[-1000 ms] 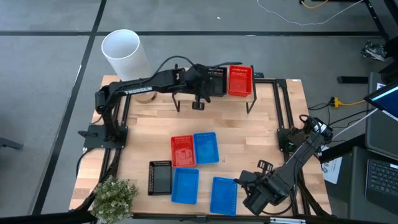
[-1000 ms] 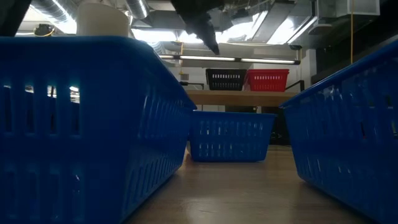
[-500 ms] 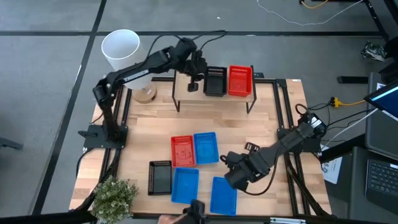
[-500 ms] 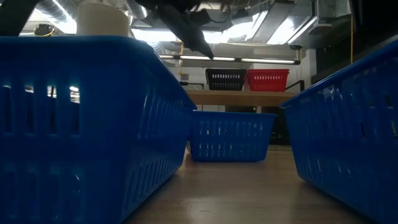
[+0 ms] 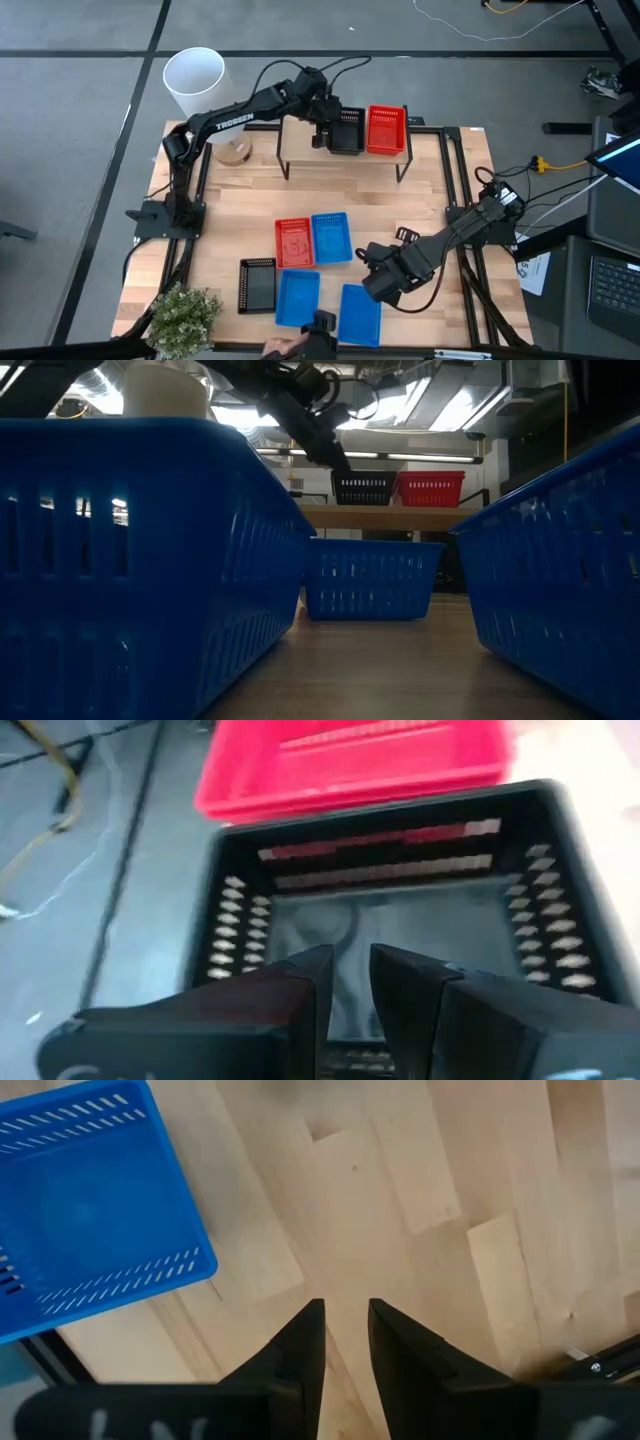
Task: Stack baskets on shelf by color
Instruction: Stack the top black bin on top of the other black bin on the shelf
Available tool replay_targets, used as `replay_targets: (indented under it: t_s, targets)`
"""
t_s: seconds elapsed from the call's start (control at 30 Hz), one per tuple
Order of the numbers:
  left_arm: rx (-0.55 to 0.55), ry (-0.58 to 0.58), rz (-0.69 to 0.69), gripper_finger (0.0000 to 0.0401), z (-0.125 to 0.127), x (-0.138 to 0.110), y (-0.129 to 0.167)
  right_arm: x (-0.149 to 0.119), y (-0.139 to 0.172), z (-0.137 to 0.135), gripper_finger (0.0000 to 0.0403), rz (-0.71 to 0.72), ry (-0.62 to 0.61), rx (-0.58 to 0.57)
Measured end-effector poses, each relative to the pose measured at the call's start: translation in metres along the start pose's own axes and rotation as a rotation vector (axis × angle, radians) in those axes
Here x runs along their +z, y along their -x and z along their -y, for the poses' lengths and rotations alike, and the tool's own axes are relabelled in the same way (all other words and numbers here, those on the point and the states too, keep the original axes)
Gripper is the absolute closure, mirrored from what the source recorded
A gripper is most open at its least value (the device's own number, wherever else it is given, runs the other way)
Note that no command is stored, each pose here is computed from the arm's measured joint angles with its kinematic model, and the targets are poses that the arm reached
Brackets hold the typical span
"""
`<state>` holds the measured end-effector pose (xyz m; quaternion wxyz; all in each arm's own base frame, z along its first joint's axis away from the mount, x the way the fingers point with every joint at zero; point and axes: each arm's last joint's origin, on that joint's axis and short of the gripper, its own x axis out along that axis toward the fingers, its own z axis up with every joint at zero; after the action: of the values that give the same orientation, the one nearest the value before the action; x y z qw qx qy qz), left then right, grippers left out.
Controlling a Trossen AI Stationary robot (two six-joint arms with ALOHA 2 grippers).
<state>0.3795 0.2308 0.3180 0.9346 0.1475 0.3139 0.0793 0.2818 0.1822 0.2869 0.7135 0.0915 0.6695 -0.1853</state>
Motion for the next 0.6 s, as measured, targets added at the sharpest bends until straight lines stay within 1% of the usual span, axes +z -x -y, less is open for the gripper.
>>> replay_targets:
  t_s: [0.17, 0.37, 0.6]
  targets:
    - [0.052, 0.000, -0.053, 0.0338, 0.001, -0.002, 0.000, -0.005, 0.001, -0.003, 0.0324, 0.002, 0.016, 0.001]
    - [0.099, 0.005, -0.090, 0.0338, -0.001, -0.003, 0.000, -0.011, 0.002, -0.007, 0.0324, 0.004, 0.004, 0.003]
    - [0.122, 0.031, -0.131, 0.0338, 0.001, -0.005, 0.000, -0.017, 0.003, -0.011, 0.0324, 0.008, -0.006, 0.007]
